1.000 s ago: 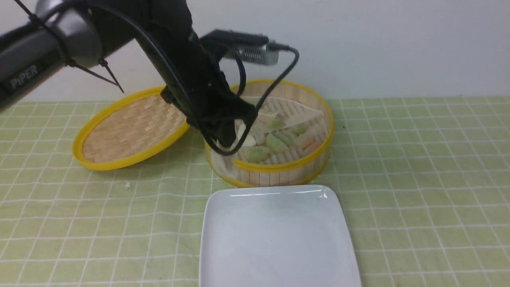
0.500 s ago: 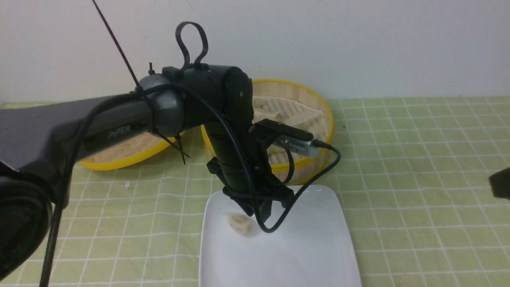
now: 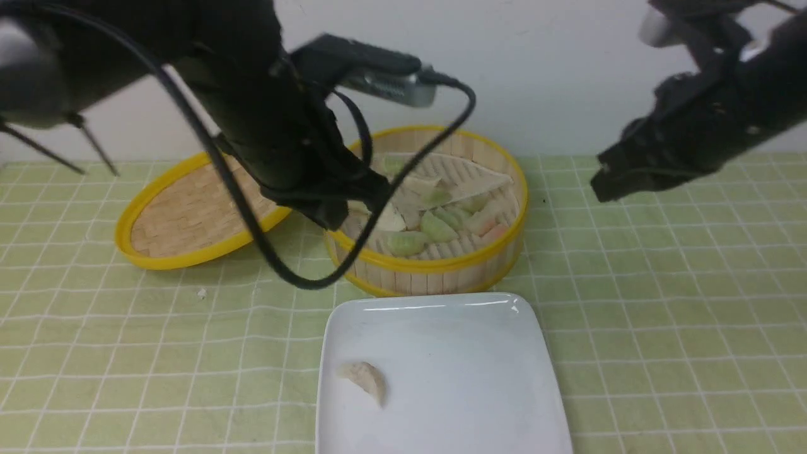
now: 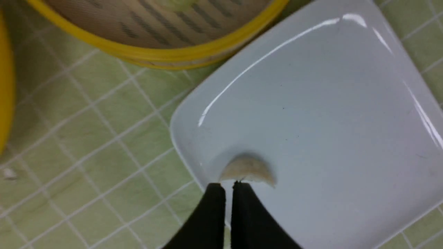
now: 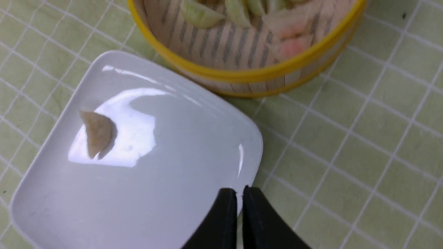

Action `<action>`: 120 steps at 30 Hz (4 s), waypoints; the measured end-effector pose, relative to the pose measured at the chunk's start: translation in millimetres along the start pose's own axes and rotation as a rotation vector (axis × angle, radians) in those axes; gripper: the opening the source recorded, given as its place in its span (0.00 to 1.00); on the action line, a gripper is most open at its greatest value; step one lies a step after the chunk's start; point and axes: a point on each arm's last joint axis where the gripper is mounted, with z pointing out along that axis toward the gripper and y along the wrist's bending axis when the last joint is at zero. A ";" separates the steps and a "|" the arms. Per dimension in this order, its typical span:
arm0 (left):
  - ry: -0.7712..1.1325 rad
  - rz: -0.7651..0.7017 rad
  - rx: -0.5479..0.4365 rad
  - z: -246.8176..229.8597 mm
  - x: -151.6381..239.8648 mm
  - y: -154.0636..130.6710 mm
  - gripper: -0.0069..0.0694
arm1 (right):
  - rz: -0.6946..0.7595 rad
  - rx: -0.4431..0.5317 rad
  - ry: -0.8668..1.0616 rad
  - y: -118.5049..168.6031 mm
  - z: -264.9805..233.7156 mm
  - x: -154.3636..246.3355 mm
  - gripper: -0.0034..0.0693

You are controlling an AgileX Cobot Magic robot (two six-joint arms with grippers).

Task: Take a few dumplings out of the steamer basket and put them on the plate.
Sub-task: Use the right arm to grab a dumpling from inside the steamer, then use the right arm to put the dumpling into the plate, then use the right arm to grab a dumpling from inside the steamer

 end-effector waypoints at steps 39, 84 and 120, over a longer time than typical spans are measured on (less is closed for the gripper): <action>-0.266 -0.053 -0.129 -139.1 136.7 -5.1 0.08 | -0.023 0.131 0.103 -14.1 192.4 -93.5 0.05; -0.274 -0.053 -0.129 -139.3 136.0 -5.2 0.08 | -0.030 0.095 0.006 -10.0 191.9 -79.4 0.69; -0.259 -0.046 -0.168 -139.5 137.4 -1.8 0.08 | -0.005 -0.022 0.172 3.6 247.6 -67.2 0.31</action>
